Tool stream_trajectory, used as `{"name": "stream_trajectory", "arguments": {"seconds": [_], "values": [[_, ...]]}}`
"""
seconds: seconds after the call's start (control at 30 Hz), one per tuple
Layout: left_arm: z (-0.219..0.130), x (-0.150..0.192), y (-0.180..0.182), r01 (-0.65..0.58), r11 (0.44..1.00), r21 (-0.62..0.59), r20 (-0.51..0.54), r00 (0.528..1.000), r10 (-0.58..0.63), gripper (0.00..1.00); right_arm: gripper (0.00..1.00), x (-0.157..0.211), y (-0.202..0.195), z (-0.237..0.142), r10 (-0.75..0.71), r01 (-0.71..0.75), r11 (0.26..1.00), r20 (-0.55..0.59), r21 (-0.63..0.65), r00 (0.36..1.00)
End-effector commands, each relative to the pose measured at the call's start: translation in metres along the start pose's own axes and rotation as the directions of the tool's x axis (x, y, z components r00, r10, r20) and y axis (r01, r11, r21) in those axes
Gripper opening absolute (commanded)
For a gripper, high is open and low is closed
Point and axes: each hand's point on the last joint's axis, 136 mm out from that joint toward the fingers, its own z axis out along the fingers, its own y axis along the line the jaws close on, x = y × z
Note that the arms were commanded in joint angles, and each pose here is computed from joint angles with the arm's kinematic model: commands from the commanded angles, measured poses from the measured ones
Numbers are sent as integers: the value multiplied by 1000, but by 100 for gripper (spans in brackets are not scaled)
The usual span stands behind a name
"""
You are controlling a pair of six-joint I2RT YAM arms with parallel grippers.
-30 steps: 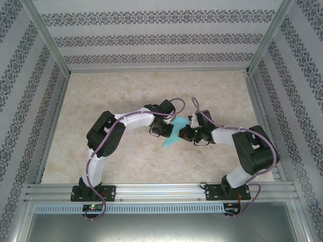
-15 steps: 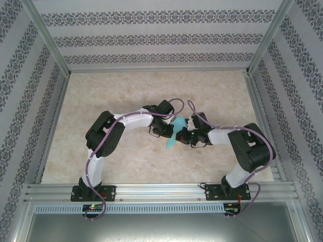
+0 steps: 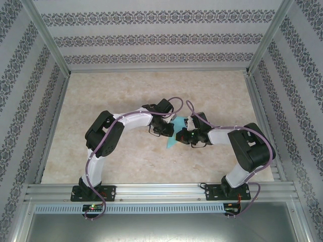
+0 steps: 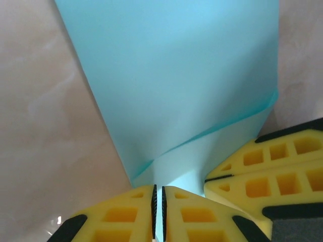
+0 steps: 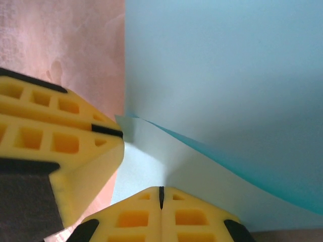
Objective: Fold a paper plane with a square sheet of paper (pick it up from the middle)
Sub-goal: Third fold the triangle at the center of the table.
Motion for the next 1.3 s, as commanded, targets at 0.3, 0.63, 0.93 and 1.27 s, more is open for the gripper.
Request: {"name": "stream_trajectory", "arguments": {"seconds": [0.3, 0.63, 0.93, 1.27], "values": [[14, -15, 6, 48, 997, 55, 10, 999, -49, 15, 2, 13, -24, -4, 27, -24, 994, -31, 103, 999], [26, 9, 29, 25, 999, -47, -36, 999, -27, 15, 6, -9, 0, -30, 43, -43, 999, 46, -5, 998], [41, 26, 36, 12, 998, -68, -60, 998, -16, 15, 24, -19, -19, -51, 110, -112, 994, 89, 12, 990], [40, 31, 37, 5, 998, -69, -64, 998, -9, 15, 29, -21, -28, -45, 138, -141, 990, 81, 29, 987]]}}
